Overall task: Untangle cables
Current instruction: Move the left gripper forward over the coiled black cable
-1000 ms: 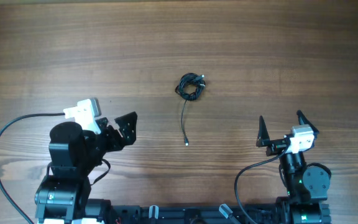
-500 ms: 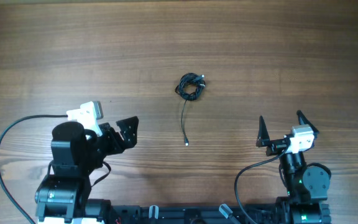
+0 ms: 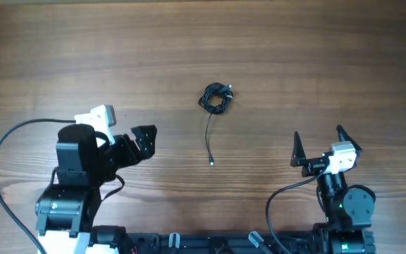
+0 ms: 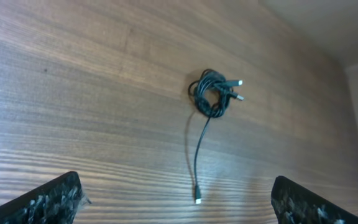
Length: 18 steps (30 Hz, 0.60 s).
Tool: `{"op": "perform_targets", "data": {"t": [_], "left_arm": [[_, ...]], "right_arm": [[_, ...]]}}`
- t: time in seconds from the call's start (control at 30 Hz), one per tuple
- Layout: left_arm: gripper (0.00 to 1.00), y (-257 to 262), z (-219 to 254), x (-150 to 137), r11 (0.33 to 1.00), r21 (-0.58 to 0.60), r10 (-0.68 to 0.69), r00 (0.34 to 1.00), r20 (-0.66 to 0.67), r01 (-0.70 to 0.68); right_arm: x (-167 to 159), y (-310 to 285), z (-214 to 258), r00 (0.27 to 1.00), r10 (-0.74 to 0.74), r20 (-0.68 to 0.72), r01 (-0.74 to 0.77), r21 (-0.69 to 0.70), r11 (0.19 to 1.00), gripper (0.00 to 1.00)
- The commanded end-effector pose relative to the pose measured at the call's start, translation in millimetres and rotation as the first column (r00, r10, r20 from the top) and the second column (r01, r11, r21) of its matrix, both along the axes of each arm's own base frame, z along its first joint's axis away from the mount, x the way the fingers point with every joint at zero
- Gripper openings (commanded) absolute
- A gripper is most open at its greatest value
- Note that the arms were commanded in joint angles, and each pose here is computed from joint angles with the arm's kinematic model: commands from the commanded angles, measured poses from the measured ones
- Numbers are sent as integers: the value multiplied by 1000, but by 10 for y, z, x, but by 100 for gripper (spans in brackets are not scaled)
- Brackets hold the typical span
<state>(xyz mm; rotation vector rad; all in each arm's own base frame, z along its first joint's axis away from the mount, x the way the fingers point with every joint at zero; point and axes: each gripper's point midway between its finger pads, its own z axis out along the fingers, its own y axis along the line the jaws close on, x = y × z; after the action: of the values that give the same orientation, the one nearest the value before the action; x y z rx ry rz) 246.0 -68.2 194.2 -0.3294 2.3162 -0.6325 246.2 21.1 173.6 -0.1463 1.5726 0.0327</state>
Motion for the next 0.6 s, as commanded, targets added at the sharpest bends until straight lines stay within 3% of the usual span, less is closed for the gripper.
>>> {"op": "perform_targets", "data": {"t": [0.0, 0.43, 0.57], "left_arm": [[99, -119, 144, 74, 999, -35, -24, 1000, 0, 24], [98, -586, -164, 288, 995, 94, -24, 991, -133, 37], [99, -787, -297, 332, 994, 86, -48, 985, -165, 63]], "right_arm": [[-3, -27, 26, 1000, -15, 14, 15, -6, 1000, 100], [-3, -27, 26, 1000, -15, 14, 15, -5, 1000, 100], [-3, -27, 26, 1000, -15, 14, 15, -6, 1000, 100]]}}
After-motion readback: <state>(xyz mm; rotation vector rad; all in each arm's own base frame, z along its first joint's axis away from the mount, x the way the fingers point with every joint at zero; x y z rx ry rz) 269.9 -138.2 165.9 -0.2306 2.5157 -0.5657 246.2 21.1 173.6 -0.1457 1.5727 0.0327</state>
